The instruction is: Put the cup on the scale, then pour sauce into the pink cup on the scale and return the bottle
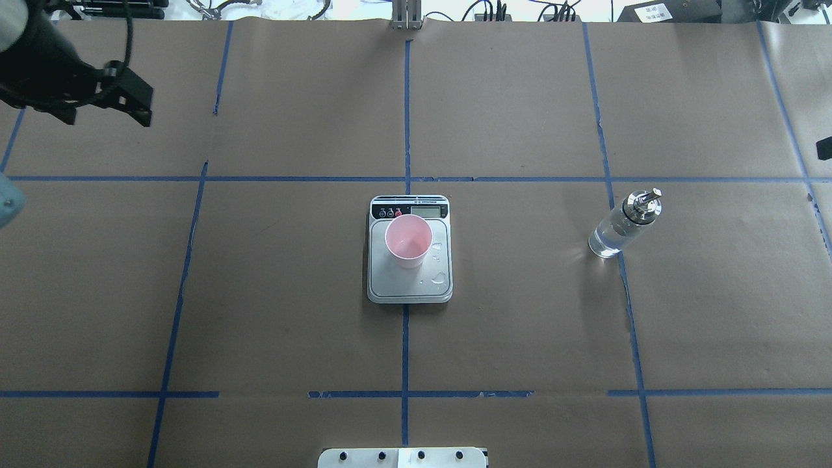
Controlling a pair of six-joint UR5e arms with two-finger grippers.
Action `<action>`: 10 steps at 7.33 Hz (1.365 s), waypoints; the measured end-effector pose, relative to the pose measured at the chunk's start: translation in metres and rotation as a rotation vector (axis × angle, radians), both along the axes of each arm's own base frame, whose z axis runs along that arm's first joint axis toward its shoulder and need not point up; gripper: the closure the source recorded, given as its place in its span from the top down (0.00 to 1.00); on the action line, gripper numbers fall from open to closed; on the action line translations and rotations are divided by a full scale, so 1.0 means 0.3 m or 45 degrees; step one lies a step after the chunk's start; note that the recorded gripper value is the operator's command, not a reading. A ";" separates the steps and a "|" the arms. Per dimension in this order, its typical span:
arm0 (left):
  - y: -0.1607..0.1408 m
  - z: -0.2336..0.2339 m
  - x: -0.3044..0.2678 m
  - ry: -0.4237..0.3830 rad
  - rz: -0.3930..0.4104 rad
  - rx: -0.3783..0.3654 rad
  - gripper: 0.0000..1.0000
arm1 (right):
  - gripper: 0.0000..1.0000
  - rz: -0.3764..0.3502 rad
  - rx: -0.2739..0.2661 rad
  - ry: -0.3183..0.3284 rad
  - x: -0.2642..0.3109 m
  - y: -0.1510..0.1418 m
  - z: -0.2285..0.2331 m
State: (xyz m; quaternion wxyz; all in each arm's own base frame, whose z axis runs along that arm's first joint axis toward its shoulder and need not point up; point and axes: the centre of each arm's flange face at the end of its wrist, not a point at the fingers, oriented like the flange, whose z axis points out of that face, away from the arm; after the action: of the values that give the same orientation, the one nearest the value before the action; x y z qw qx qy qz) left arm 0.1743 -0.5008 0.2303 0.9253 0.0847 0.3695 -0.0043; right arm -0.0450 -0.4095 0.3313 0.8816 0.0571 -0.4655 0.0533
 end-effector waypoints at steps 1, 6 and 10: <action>-0.022 0.068 -0.092 -0.045 0.033 0.048 1.00 | 1.00 -0.007 0.046 0.078 -0.090 0.042 -0.047; -0.191 0.374 -0.497 -0.236 0.254 0.236 1.00 | 1.00 0.120 0.217 0.222 -0.469 0.263 -0.235; -0.295 0.545 -0.619 -0.275 0.318 0.305 1.00 | 1.00 0.248 0.438 0.191 -0.569 0.405 -0.008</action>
State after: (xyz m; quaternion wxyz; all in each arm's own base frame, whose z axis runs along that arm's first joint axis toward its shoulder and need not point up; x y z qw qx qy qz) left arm -0.0113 -0.5893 0.3937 0.9362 0.1477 0.2736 0.1637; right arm -0.2158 -0.2880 0.3290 0.8817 0.2553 -0.3931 0.0535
